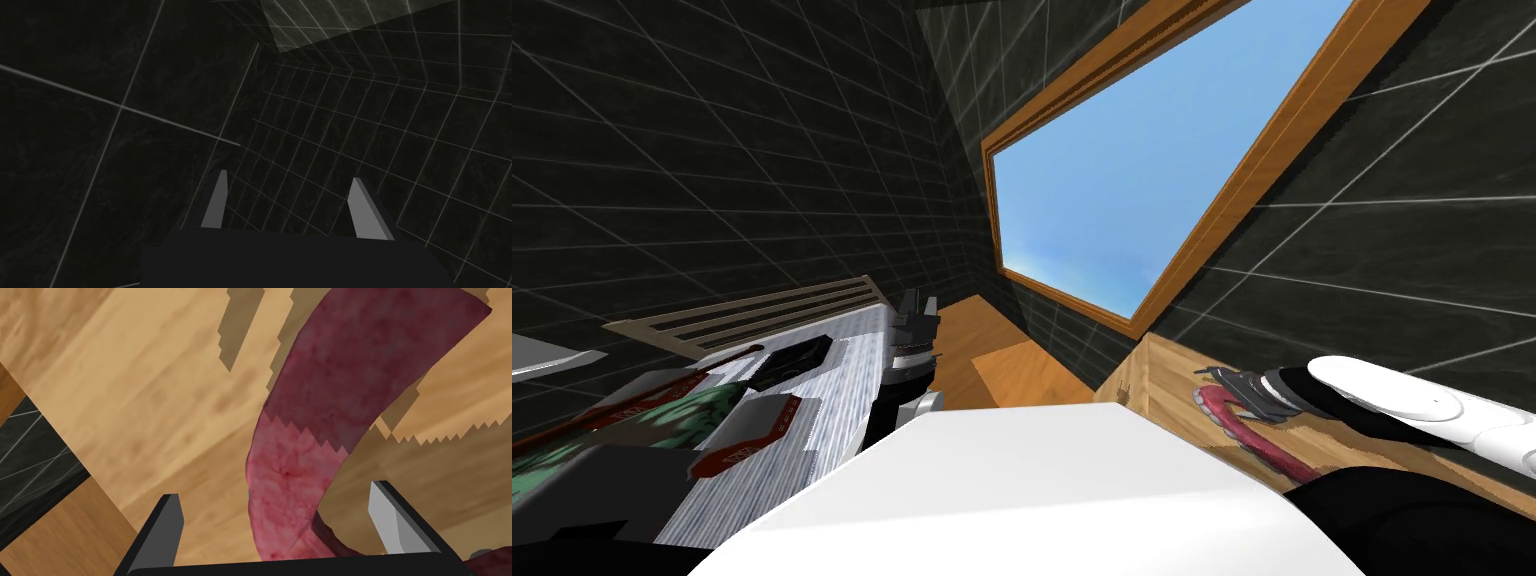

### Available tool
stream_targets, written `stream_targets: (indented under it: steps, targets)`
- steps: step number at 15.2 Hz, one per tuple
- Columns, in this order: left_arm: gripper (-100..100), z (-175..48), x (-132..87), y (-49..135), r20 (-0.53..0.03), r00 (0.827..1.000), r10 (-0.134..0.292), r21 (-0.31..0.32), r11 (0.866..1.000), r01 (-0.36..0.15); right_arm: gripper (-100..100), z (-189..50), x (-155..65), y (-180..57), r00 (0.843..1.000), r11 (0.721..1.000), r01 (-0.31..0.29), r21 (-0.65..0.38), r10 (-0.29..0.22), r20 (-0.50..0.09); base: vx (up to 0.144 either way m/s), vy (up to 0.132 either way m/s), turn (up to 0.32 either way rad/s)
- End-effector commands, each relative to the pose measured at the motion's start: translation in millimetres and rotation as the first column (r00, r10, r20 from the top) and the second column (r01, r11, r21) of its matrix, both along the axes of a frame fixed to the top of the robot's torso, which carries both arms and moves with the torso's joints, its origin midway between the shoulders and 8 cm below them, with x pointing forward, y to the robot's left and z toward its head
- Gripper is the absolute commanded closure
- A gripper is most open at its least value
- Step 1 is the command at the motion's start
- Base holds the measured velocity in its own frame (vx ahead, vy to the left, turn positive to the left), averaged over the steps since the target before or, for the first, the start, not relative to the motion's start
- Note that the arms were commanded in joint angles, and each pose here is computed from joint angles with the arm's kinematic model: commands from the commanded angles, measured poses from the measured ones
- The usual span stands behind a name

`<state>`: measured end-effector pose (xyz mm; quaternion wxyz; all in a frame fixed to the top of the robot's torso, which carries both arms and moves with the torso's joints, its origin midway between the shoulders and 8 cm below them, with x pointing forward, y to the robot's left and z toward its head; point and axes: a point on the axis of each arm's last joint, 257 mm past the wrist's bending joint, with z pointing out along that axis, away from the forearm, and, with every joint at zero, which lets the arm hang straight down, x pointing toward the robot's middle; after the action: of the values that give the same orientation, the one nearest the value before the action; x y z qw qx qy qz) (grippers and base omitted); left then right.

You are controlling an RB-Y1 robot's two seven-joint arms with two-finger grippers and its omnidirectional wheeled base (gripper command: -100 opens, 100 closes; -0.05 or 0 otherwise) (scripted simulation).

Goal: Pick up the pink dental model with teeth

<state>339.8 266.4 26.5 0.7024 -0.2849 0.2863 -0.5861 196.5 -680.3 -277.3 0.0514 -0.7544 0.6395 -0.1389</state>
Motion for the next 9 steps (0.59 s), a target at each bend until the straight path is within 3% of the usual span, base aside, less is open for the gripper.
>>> stream_targets:
  steps: [1,4,5,9]
  targets:
    - [0,0.0,0.0,0.0,0.000,1.000,0.000,0.000,1.000,0.000,-100,-15.8,-9.9,-1.8,1.000,1.000,0.031,0.003,-0.031,0.003,-0.004,-0.009,0.195]
    - [0,0.0,0.0,0.0,0.000,1.000,0.000,0.000,1.000,0.000,-100,-17.2,-11.3,-1.6,0.999,0.999,0.032,0.005,-0.032,0.002,-0.036,-0.041,0.168]
    - [0,0.0,0.0,0.0,0.000,1.000,0.000,0.000,1.000,0.000,100,-18.5,-11.5,-2.0,0.999,0.999,0.035,0.004,-0.035,0.003,-0.010,-0.012,-0.005]
    - [0,0.0,0.0,0.0,0.000,1.000,0.000,0.000,1.000,0.000,100,-18.8,-11.9,-1.9,0.999,0.999,0.036,0.005,-0.036,0.003,-0.002,-0.002,-0.002]
